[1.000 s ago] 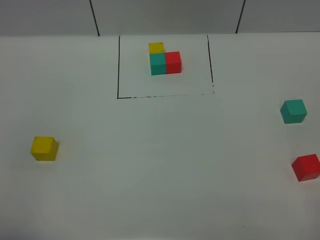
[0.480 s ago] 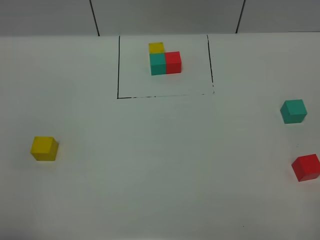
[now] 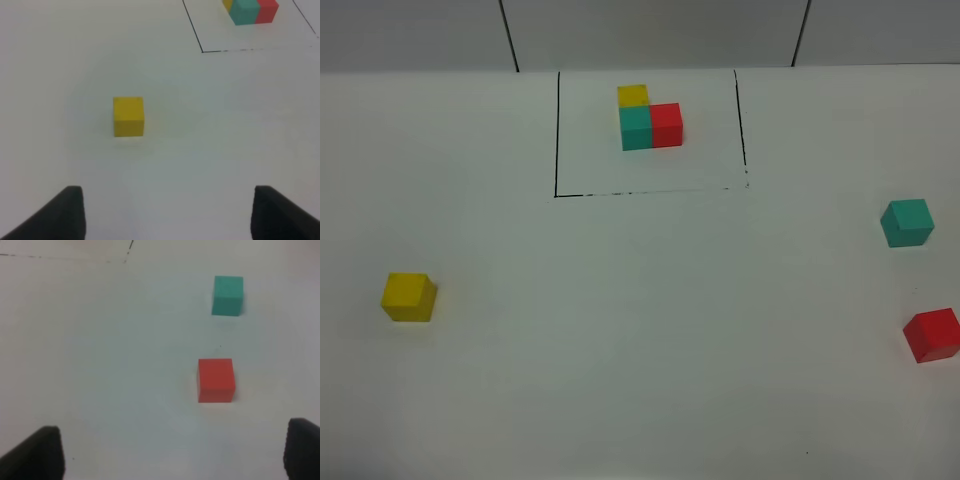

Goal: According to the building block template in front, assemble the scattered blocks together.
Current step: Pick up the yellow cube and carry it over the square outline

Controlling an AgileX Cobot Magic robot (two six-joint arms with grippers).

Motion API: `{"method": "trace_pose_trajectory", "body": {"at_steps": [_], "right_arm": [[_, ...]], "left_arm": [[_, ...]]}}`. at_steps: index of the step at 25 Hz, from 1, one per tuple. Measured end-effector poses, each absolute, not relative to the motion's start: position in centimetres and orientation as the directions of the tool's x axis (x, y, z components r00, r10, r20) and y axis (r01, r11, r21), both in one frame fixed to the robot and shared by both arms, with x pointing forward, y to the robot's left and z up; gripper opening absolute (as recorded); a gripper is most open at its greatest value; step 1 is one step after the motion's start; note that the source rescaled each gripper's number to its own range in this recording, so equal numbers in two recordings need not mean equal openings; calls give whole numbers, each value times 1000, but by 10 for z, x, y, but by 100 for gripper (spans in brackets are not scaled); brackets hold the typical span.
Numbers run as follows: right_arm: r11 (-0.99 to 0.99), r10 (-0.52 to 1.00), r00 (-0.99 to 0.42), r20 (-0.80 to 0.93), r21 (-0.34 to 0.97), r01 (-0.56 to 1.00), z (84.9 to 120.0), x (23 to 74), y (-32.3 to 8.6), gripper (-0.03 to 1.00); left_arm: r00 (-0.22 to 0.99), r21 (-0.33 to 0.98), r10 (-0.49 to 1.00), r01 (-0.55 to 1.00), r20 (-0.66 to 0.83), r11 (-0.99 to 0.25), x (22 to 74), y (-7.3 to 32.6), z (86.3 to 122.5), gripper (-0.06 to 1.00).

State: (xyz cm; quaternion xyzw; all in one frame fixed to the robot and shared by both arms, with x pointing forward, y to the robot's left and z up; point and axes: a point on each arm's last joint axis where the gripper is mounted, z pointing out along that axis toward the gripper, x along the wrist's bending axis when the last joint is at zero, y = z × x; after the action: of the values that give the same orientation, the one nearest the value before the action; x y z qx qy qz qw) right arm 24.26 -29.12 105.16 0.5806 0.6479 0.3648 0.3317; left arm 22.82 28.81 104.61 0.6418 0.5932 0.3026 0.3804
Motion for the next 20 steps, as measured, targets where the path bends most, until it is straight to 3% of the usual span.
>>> {"method": "trace_pose_trajectory", "body": {"at_steps": [7,11,15,20], "right_arm": [[60,994,-106,-6,858,510,1052,243,-291,99],[60,994,-106,-6,858,510,1052,243,-291,99],[60,994,-106,-6,858,510,1052,243,-291,99],[60,994,-106,-6,858,510,1052,243,-291,99]], "left_arm": [[106,849,993,528,-57,-8,232,289,1052,64],[84,848,996,530,-35,-15,249,292,1079,78],[67,767,997,641,-48,-6,287,294,1103,92],[42,595,989,802,-145,53,354,290,1108,94]]}}
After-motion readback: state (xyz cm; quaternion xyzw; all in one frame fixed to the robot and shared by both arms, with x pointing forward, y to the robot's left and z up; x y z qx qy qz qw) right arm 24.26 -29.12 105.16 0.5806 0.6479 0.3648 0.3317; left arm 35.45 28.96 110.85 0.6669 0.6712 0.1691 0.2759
